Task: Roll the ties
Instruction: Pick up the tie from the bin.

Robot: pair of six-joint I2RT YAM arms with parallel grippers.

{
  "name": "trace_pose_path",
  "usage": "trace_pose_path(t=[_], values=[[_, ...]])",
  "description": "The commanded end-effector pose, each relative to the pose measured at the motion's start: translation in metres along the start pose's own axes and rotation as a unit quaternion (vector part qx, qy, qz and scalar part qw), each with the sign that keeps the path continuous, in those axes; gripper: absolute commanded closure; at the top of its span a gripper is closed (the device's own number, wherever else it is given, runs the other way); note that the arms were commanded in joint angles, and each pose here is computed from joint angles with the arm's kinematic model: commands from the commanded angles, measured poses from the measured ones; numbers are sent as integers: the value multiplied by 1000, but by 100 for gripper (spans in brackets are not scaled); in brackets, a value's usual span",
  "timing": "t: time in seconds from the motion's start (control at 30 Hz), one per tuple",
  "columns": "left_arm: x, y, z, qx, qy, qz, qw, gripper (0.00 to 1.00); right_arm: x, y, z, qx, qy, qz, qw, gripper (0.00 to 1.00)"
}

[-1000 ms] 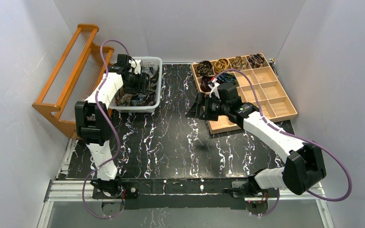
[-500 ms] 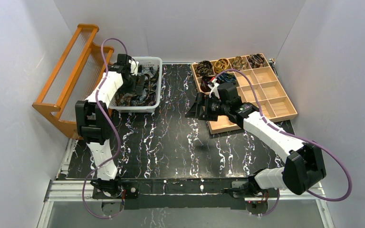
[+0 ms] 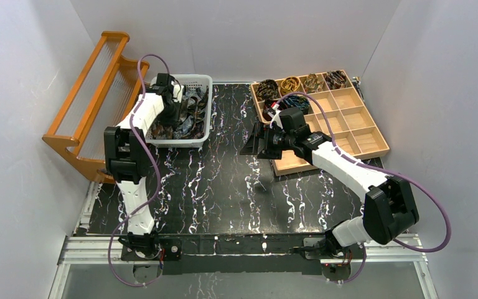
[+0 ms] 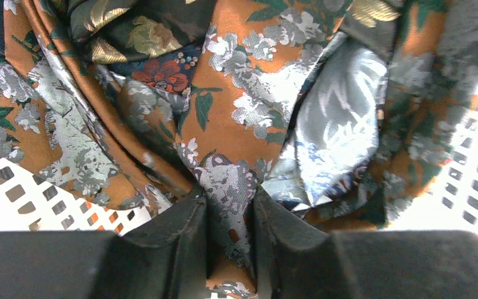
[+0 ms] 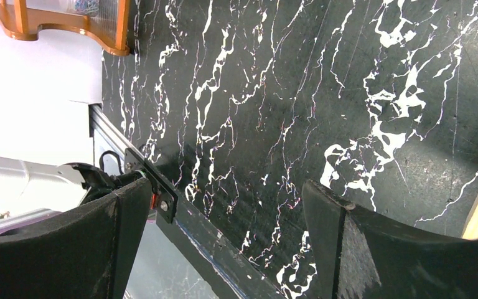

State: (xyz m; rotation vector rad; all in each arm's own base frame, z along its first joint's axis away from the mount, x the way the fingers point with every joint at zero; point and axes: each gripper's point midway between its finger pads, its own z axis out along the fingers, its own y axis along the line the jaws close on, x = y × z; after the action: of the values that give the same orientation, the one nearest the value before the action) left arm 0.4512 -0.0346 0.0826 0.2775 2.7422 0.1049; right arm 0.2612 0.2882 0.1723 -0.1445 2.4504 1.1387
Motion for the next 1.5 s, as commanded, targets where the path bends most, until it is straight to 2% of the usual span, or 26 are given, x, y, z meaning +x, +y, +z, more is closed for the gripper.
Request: trace_pose_path(t=[0.0, 0.1, 0.23, 0.47, 0.57, 0.8, 1.1, 1.17, 1.33, 1.47], values=[[-31, -13, -51, 51, -88, -29, 994, 77, -11, 14, -8, -19, -20, -16, 999, 1], [-39, -38, -62, 121, -116, -37, 985, 85, -8, 12, -6, -18, -16, -12, 1000, 1], [-34, -65, -53, 194, -98, -44, 975, 86, -6, 8, -4, -14, -11, -6, 1000, 1], [-24, -98, -27, 262, -56, -55, 962, 65, -3, 4, -2, -7, -5, -2, 1000, 1], [-24, -108, -18, 268, -47, -54, 961, 54, 0, 3, 0, -8, 1, 0, 1000, 1], [-22, -115, -7, 276, -32, -66, 958, 42, 3, 1, 0, -5, 7, 4, 1000, 1], [-20, -121, -26, 301, -40, -50, 952, 30, 7, -2, 4, -2, 19, 10, 1000, 1], [-20, -118, -25, 287, -38, -48, 956, 27, 7, -2, 4, -3, 20, 11, 1000, 1], [-2, -121, -1, 265, 14, -25, 964, 31, 8, -4, 6, -1, 26, 16, 1000, 1], [10, -126, 16, 208, 30, 30, 977, 33, 9, -6, 7, 2, 28, 17, 999, 1]])
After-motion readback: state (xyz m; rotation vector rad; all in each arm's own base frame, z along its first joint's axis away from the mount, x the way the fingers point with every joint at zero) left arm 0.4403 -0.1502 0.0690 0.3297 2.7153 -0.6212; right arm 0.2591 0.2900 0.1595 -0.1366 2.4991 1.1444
